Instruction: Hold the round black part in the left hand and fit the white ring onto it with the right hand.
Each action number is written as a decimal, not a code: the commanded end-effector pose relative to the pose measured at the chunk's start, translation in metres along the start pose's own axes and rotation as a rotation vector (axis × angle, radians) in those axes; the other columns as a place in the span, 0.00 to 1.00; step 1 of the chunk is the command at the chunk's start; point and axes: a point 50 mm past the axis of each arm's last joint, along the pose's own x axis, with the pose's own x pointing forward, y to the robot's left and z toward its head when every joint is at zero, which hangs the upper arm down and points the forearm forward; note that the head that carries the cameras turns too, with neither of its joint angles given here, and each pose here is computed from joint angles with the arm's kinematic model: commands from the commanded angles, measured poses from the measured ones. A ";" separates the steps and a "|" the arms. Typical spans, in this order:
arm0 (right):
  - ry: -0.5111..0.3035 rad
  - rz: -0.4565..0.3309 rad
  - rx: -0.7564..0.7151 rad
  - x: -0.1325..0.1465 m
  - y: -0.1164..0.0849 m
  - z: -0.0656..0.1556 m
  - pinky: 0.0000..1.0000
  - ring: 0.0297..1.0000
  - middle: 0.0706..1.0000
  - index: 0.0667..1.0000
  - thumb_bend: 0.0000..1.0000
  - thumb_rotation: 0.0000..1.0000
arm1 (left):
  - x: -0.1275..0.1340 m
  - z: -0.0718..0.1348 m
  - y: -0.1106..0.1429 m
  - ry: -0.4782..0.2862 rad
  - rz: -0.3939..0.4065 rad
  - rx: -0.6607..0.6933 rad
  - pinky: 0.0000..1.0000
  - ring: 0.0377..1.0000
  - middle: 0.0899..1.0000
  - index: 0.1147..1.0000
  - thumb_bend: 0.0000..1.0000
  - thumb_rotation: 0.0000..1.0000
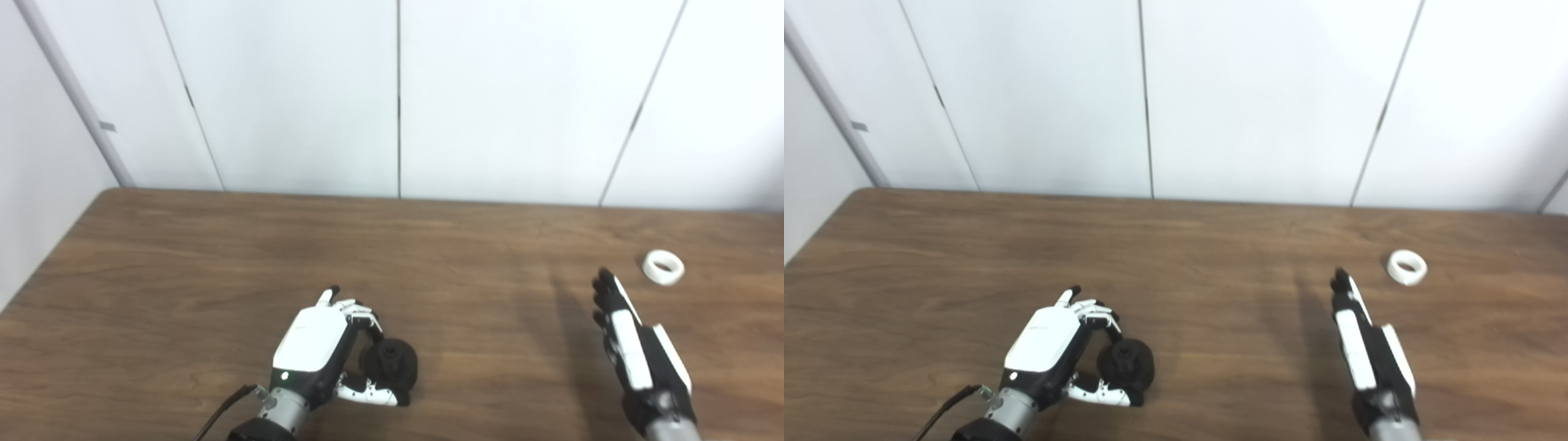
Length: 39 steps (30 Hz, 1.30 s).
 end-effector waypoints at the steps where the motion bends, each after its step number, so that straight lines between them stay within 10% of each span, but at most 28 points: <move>1: -0.076 -0.019 -0.006 0.002 -0.001 0.020 1.00 1.00 0.98 1.00 0.59 1.00 | -0.002 0.005 0.005 -0.058 0.043 0.024 1.00 0.84 0.73 0.42 0.52 0.06; 32: -0.059 -0.075 -0.037 0.001 -0.013 0.036 1.00 0.99 0.97 0.98 0.64 1.00 | -0.034 0.009 -0.023 -0.100 -0.061 0.006 1.00 0.91 0.77 0.42 0.53 0.06; 39: -0.084 -0.103 -0.063 0.007 -0.022 0.040 1.00 1.00 0.97 0.93 0.52 0.89 | -0.033 0.007 -0.020 -0.085 -0.073 0.012 1.00 0.91 0.77 0.42 0.53 0.06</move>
